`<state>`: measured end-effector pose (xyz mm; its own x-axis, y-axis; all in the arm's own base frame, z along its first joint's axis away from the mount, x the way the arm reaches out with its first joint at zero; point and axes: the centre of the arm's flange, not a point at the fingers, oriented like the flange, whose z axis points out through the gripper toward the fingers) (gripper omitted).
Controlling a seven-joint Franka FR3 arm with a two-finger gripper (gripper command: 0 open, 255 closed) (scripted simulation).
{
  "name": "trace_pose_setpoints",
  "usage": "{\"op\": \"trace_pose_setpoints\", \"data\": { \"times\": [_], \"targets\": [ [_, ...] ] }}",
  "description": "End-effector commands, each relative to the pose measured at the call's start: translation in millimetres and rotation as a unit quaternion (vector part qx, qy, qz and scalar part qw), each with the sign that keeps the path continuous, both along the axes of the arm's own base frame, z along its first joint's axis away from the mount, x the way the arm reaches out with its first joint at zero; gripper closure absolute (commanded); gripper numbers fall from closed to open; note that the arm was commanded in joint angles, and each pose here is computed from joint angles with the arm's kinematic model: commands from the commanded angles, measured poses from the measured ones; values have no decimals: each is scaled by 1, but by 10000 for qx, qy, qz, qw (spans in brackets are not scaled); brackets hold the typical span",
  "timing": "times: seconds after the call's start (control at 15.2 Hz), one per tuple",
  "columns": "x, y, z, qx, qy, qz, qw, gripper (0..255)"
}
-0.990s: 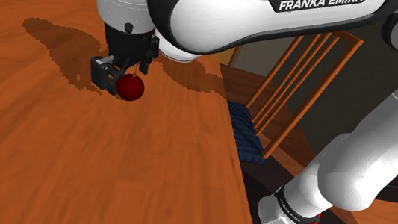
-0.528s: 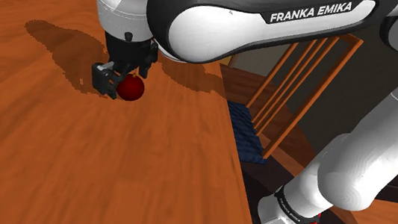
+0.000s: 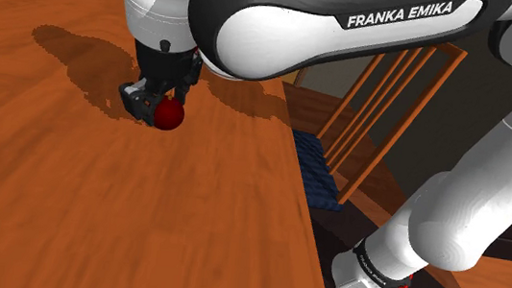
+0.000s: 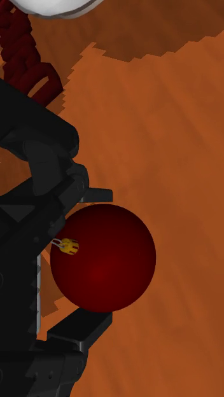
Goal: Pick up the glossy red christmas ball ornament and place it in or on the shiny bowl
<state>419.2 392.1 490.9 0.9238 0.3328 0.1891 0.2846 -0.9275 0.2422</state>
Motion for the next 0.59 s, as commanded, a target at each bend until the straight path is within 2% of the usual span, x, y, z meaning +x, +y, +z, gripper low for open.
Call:
{"op": "trace_pose_setpoints", "data": {
  "times": [0.0,0.2,0.53],
  "targets": [
    [0,0,-1,-1,8,3,10000,255],
    [-1,0,-1,-1,8,3,10000,255],
    [-1,0,25,-1,8,3,10000,255]
  ]
}}
